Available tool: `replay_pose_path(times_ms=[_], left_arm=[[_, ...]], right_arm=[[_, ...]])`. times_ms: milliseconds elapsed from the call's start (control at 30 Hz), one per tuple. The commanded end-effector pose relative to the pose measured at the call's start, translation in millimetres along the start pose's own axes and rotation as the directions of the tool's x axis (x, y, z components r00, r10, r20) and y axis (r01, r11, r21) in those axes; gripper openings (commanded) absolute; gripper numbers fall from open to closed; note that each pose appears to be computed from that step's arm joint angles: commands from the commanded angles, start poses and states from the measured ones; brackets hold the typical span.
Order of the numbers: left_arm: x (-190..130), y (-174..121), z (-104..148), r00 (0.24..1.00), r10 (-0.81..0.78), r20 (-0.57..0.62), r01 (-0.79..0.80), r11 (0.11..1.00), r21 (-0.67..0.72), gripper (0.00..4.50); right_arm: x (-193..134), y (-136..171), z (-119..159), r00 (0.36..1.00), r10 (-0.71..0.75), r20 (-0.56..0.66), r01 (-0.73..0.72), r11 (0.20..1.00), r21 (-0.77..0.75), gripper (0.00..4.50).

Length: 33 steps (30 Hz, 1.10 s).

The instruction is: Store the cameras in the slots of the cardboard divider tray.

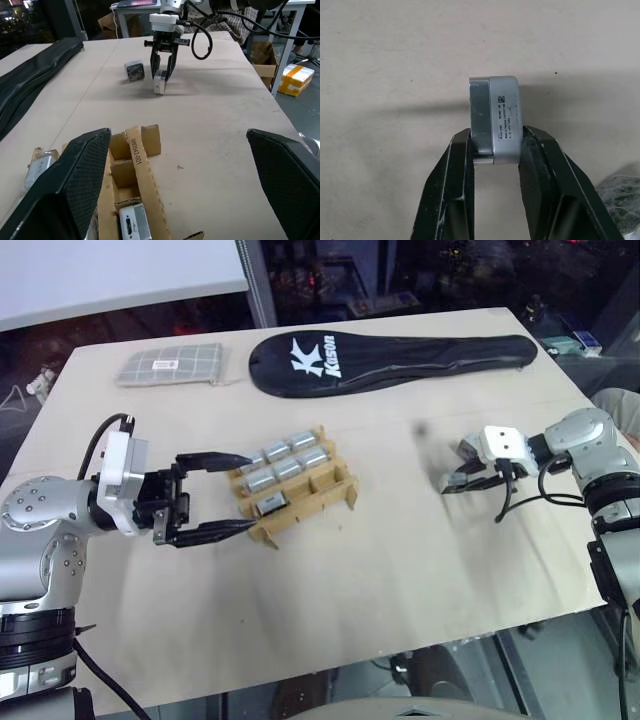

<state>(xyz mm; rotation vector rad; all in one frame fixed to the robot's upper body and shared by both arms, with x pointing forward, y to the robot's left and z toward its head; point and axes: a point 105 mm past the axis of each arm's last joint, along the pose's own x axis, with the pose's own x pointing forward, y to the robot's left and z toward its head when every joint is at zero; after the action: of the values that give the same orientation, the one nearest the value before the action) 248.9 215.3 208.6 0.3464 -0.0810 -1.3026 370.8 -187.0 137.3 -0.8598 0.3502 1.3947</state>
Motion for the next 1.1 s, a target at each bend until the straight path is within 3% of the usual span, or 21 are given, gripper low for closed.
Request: replay_pose_path(times_ms=[33,200,333,433,633,867,1100], left_arm=[[-0.7,0.1,3.6,1.000,-0.004,-0.009,0.004,1.000,0.020,4.50],[-4.1,0.9,3.5,1.000,0.006,-0.017,-0.006,1.000,0.018,4.50],[-8.4,3.9,2.4,0.999,0.027,-0.031,-0.026,0.999,0.021,4.50],[-12.5,6.3,1.7,0.997,0.059,-0.040,-0.058,0.998,0.026,4.50],[-18.3,9.2,3.2,0.989,0.144,-0.016,-0.144,0.989,0.022,4.50],[-26.8,3.6,4.2,0.975,0.221,-0.033,-0.221,0.975,0.021,4.50],[-35.2,-1.9,4.6,0.967,0.248,-0.059,-0.248,0.969,0.012,4.50]], right_arm=[[-8.6,-9.7,27.1,0.995,-0.004,0.095,0.010,0.998,-0.055,0.69],[3.6,-12.4,86.2,0.971,0.063,0.230,-0.026,0.987,-0.162,0.69],[19.9,-13.4,119.3,0.980,0.129,0.151,-0.083,0.958,-0.276,0.69],[41.5,-18.0,166.7,0.959,0.176,0.223,-0.097,0.940,-0.326,0.69],[85.8,-6.8,225.1,0.918,0.302,0.256,-0.163,0.878,-0.451,0.69],[119.8,-8.8,237.2,0.943,0.290,0.162,-0.176,0.852,-0.494,0.69],[133.7,-12.7,231.0,0.960,0.257,0.107,-0.175,0.856,-0.486,0.69]])
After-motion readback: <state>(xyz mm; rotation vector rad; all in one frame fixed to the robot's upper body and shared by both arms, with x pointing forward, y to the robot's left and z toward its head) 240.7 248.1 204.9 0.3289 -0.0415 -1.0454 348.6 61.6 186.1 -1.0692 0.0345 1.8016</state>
